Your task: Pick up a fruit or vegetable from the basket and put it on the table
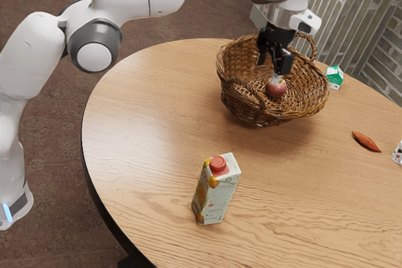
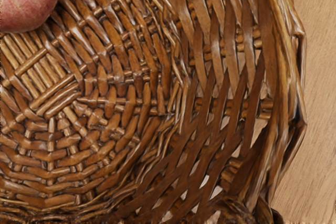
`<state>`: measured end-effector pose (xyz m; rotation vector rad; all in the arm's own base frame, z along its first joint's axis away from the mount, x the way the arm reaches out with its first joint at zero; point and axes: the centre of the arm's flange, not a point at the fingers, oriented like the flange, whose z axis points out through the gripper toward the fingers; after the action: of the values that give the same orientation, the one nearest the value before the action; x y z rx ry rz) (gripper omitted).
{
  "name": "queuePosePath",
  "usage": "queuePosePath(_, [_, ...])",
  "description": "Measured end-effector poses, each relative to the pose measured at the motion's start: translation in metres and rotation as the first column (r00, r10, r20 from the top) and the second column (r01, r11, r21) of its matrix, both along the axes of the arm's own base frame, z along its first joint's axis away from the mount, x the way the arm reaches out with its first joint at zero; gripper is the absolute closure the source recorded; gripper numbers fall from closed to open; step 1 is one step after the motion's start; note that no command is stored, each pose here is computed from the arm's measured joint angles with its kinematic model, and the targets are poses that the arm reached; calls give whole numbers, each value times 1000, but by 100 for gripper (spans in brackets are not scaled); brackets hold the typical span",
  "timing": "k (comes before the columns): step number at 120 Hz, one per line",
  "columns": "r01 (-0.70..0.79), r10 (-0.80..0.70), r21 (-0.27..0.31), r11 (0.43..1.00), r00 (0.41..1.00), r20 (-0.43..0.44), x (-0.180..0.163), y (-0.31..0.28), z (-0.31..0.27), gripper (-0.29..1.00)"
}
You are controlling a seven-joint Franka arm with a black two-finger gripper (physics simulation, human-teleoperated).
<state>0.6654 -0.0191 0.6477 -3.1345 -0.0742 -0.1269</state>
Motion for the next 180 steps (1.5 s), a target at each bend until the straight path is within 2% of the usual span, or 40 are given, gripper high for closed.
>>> queuePosePath(63, [-69, 69, 3, 998, 996, -51, -6, 1, -6, 0])
queuePosePath(95, [-114, 115, 10, 993, 988, -102, 15, 19, -54, 0])
queuePosePath(112, [-147, 147, 6, 989, 989, -24, 28, 38, -54, 0])
queuePosePath(134, [-143, 142, 4, 990, 987, 79, 68, 42, -98, 0])
queuePosePath(156, [-164, 157, 13, 986, 963, 218, 80, 67, -82, 0])
queuePosePath(180, [-135, 102, 98, 986, 953, 286, 92, 76, -90, 0])
